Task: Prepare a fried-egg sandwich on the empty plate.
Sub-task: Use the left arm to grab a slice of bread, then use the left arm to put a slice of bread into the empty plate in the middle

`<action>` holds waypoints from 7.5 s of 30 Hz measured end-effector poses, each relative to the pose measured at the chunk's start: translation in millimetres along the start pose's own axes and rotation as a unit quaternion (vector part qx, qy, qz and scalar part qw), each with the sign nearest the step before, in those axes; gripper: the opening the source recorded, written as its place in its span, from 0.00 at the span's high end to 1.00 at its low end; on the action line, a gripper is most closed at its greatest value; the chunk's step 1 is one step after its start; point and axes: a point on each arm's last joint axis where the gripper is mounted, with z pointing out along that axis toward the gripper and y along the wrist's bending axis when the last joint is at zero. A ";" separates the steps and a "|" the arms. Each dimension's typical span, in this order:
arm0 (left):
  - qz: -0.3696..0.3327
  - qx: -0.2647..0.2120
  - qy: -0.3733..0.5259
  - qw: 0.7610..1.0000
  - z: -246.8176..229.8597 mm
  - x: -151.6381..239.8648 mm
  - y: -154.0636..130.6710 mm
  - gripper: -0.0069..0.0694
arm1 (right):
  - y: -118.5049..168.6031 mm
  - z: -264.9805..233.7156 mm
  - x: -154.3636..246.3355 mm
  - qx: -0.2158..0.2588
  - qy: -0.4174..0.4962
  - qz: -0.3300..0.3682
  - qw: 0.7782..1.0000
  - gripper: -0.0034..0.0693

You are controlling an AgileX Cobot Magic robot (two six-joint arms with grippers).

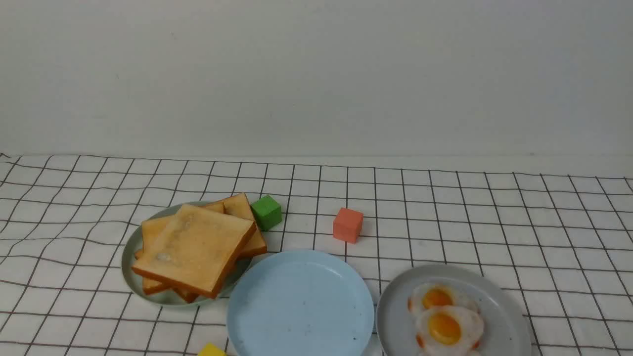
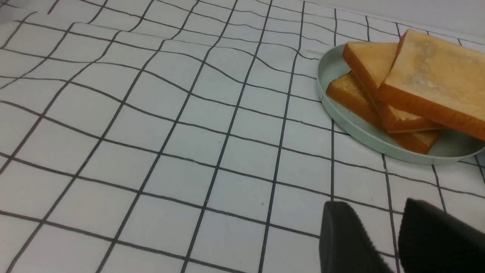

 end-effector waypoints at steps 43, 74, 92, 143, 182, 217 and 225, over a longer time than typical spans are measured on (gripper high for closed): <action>0.005 0.013 -0.036 0.999 -0.1 -6.3 -2.3 0.60 | 0.0 1.0 -3.4 -0.001 -0.031 -0.002 1.000 0.62; -0.158 0.169 -0.316 0.920 -40.1 -88.7 -24.7 0.60 | 5.6 -37.5 -84.2 -0.093 -0.353 0.166 0.916 0.62; -0.250 0.010 0.022 0.968 13.0 -209.3 -50.1 0.60 | 17.1 9.8 -251.7 -0.004 -0.034 0.164 0.986 0.62; 0.053 0.111 0.450 0.885 272.1 -104.3 -52.2 0.47 | 100.1 63.5 -177.3 -0.256 0.288 -0.095 0.918 0.62; 0.015 0.138 0.459 0.877 300.2 -142.7 -67.2 0.41 | 100.9 62.2 -176.2 -0.260 0.296 -0.090 0.914 0.62; -0.011 0.241 0.450 0.860 263.4 -182.5 -109.8 0.81 | 100.1 61.1 -174.4 -0.260 0.307 -0.095 0.911 0.62; -0.061 0.219 0.472 0.852 235.4 -118.4 -162.0 0.81 | 99.8 61.0 -174.1 -0.259 0.308 -0.097 0.910 0.62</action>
